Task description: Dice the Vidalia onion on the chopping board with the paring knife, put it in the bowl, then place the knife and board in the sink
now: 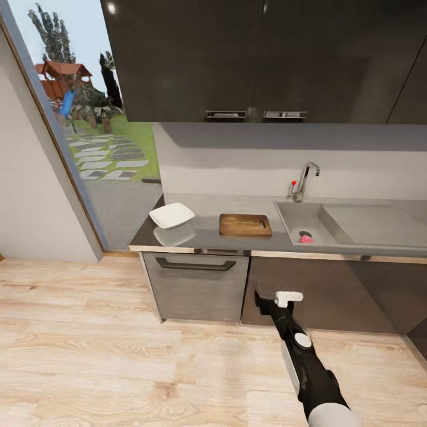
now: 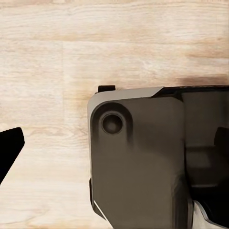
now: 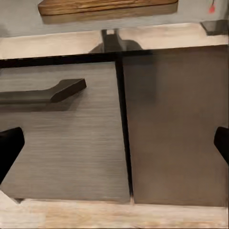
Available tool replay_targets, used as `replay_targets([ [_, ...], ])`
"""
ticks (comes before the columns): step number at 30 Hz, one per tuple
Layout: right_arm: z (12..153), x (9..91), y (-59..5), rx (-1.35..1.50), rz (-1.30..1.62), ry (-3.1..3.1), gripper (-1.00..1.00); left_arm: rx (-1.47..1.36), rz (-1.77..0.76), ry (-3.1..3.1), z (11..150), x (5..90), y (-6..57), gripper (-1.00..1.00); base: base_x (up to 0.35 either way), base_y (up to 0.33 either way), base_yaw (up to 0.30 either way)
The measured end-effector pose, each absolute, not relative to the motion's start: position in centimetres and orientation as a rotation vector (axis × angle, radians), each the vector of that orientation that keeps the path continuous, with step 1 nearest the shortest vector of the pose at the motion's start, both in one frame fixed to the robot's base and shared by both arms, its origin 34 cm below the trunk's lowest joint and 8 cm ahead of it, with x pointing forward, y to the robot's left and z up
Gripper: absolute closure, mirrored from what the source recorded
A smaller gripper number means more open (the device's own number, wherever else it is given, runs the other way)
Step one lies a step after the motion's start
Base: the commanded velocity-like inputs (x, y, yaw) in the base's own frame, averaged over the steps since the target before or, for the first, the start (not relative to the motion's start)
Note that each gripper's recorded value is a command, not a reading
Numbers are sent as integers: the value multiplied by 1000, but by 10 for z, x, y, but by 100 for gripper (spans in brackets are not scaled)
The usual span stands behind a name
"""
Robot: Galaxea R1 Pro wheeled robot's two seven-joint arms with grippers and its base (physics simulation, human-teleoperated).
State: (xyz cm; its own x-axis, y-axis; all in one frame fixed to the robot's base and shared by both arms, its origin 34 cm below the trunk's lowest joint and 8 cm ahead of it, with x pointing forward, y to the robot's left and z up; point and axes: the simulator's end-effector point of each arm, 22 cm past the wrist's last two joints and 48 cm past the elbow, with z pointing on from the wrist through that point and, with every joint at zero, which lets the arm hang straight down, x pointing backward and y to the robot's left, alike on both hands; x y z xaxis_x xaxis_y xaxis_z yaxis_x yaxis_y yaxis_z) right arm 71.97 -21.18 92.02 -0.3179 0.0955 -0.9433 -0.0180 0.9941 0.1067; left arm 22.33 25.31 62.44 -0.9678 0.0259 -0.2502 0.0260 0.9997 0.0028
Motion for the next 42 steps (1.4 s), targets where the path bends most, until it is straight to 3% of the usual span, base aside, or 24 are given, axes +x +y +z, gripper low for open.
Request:
replay_targets([
  [18, 848, 619, -211, -84, 139, 1959, -100, 31, 4, 2810, 634, 261, 253, -100, 0, 0, 0],
  [32, 690, 431, -251, -108, 144, 2318, -100, 0, 132, 2795, 636, 268, 279, -100, 0, 0, 0],
  [42, 641, 318, -306, -7, -57, 2598, -100, -165, 162, 2817, 634, 254, 304, -100, 0, 0, 0],
])
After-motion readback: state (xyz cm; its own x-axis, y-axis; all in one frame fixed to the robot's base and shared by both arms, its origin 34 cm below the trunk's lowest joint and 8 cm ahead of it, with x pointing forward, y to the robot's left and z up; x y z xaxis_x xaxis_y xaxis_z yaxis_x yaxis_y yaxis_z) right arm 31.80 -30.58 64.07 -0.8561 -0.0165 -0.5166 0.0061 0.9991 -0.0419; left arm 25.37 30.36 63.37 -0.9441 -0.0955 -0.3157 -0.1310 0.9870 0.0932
